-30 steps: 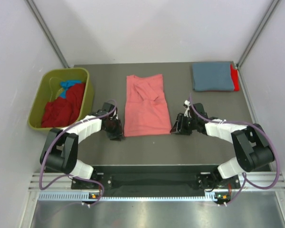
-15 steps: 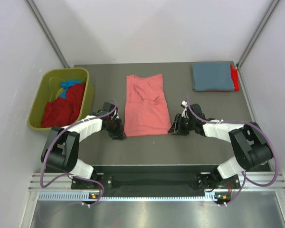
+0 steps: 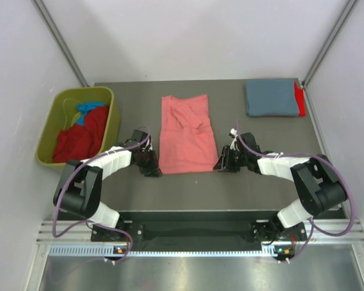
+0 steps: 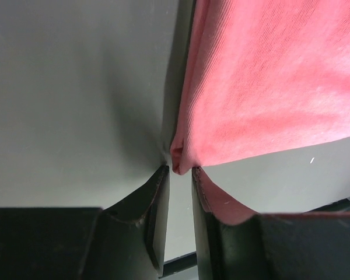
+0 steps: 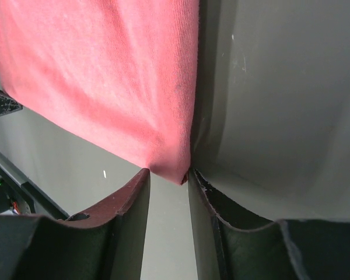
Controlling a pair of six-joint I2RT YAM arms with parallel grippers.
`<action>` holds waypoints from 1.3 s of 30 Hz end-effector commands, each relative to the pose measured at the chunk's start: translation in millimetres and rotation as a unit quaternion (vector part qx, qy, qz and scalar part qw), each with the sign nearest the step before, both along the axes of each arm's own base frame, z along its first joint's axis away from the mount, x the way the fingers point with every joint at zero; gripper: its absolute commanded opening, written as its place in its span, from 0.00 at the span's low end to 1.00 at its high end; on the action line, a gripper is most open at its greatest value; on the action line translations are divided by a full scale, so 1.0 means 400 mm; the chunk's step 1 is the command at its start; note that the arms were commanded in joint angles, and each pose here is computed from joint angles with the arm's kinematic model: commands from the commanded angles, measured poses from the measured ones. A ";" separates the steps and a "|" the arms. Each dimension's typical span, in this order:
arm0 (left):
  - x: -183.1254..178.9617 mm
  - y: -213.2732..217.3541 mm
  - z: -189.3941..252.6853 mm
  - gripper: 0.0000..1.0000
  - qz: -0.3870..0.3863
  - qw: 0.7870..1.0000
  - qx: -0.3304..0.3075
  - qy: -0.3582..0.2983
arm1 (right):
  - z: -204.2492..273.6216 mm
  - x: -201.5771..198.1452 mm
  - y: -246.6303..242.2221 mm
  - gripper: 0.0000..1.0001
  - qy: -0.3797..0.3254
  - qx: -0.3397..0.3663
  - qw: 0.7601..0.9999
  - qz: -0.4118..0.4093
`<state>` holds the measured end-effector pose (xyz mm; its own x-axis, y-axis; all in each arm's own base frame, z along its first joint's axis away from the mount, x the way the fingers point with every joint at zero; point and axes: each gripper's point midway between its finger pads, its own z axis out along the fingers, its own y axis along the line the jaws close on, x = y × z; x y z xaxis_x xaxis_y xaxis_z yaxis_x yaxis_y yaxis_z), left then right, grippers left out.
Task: Fold and stack the t-shirts
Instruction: Fold the tshirt
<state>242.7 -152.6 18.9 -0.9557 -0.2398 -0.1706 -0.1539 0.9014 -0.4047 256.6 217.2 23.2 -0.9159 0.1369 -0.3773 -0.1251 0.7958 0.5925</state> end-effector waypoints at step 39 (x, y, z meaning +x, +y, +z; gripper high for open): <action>-0.055 -0.049 0.356 0.00 -0.014 0.988 0.019 -0.153 | 0.300 -0.048 -0.148 0.00 -0.141 -0.090 0.985 -0.031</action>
<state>202.0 -184.7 142.0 -0.9026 -0.1723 -0.3946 0.0304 0.8886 -0.4577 216.2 161.3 118.6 -0.8116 0.1299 -0.5696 -0.1772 0.8743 0.4518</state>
